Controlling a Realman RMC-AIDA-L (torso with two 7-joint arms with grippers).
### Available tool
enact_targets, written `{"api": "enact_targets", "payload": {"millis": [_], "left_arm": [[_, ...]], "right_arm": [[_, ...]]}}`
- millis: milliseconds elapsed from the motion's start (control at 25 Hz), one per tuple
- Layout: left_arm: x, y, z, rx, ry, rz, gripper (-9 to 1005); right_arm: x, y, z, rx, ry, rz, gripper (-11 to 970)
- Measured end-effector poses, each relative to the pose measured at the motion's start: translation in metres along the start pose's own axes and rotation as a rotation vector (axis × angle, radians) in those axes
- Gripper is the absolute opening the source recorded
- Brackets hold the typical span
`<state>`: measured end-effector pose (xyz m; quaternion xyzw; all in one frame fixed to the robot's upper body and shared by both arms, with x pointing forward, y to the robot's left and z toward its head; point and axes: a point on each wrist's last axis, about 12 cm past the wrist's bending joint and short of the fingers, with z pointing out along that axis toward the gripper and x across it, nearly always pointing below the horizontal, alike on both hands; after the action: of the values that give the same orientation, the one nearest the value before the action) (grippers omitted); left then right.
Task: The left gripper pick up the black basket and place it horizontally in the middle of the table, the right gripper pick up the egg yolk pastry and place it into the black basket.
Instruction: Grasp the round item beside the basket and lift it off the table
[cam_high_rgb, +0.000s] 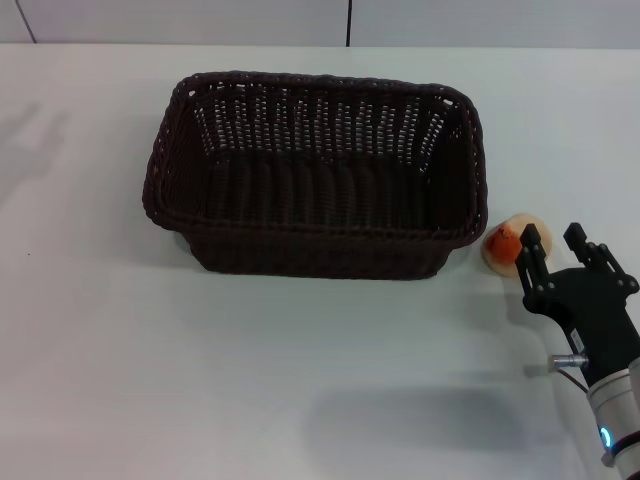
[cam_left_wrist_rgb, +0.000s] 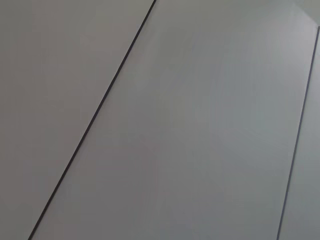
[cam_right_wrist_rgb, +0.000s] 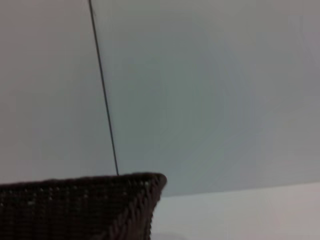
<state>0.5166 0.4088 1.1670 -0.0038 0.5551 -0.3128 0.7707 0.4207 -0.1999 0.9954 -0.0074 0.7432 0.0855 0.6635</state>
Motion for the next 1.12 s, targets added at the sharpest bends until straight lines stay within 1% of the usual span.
{"api": "enact_targets", "payload": {"millis": [280,560,760,960,1120], "left_arm": [[-0.002,-0.002,-0.002,0.014,-0.009,0.000,468],[-0.004,-0.003,-0.006,0.026,-0.025,-0.001,465],[-0.006,-0.004,-0.007,0.033,-0.036,-0.001,463],[-0.007,-0.004,-0.008,0.037,-0.037,0.002,377],[-0.007,-0.004,-0.008,0.043,-0.038,0.002,377]], "right_arm": [[0.005,-0.004,0.008,0.001,0.050,-0.009,472],[0.006,0.002,0.018,-0.044,0.084,-0.022,472],[0.007,0.001,0.020,-0.038,0.092,-0.018,471],[0.007,-0.001,0.021,-0.021,0.096,-0.007,471],[0.007,-0.001,0.020,-0.017,0.093,-0.004,471]]}}
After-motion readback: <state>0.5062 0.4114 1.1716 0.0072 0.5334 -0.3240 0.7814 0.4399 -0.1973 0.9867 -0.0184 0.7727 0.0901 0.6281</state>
